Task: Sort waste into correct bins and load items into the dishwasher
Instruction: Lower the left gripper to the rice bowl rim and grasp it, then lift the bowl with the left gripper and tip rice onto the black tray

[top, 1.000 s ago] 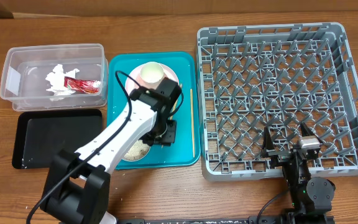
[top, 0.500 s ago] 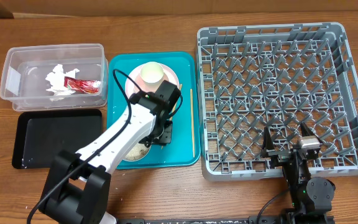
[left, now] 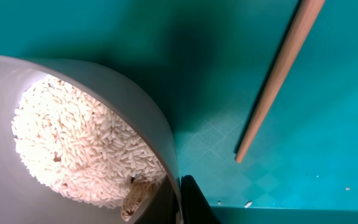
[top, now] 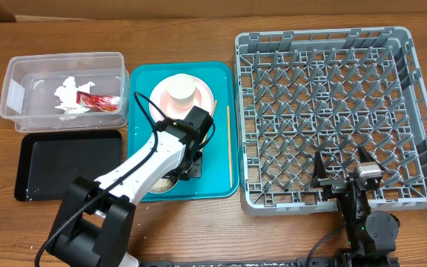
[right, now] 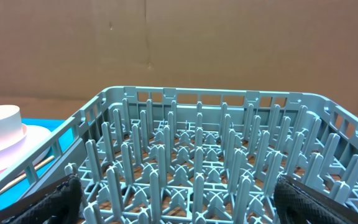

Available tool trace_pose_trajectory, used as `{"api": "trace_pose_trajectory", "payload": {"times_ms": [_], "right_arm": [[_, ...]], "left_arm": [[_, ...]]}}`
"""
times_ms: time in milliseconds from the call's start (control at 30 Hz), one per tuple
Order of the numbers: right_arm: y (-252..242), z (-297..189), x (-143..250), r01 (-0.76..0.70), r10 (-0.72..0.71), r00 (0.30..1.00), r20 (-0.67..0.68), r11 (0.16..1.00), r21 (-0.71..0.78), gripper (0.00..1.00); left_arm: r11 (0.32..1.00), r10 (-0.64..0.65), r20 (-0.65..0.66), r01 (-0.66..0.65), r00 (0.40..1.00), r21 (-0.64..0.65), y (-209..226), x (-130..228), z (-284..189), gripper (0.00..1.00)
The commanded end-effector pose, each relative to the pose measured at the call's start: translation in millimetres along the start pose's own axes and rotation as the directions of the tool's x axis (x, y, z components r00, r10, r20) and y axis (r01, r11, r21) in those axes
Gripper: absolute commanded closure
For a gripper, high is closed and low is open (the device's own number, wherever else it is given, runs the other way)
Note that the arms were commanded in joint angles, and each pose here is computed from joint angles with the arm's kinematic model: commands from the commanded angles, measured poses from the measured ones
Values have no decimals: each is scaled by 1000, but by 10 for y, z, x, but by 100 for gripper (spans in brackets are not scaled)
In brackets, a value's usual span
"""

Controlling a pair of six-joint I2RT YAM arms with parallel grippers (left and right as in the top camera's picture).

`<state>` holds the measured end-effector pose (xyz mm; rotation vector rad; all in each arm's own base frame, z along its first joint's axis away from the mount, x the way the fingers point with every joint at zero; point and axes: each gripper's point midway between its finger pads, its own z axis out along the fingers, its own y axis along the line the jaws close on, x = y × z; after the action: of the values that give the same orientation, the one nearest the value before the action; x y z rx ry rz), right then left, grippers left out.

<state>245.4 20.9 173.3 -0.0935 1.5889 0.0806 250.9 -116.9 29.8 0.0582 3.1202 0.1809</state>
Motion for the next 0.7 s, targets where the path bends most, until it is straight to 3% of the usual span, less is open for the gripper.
{"api": "trace_pose_trajectory", "payload": {"times_ms": [0, 100, 333, 533, 667], "right_arm": [[4, 2, 21, 1, -1, 1000, 3, 1000, -2, 0], [4, 2, 21, 1, -1, 1000, 3, 1000, -2, 0], [4, 2, 21, 1, -1, 1000, 3, 1000, -2, 0], [4, 2, 21, 1, -1, 1000, 3, 1000, -2, 0], [4, 2, 21, 1, -1, 1000, 3, 1000, -2, 0]], "left_arm": [[1000, -9, 18, 9, 1000, 9, -1, -17, -51, 96], [998, -12, 24, 11, 1000, 54, -84, -64, -138, 96], [989, -47, 174, 22, 984, 144, -128, -390, -828, 96], [976, -147, 236, 103, 961, 189, 272, -508, -1422, 96], [957, -232, 240, 177, 943, 229, 686, -512, -1577, 96]]}}
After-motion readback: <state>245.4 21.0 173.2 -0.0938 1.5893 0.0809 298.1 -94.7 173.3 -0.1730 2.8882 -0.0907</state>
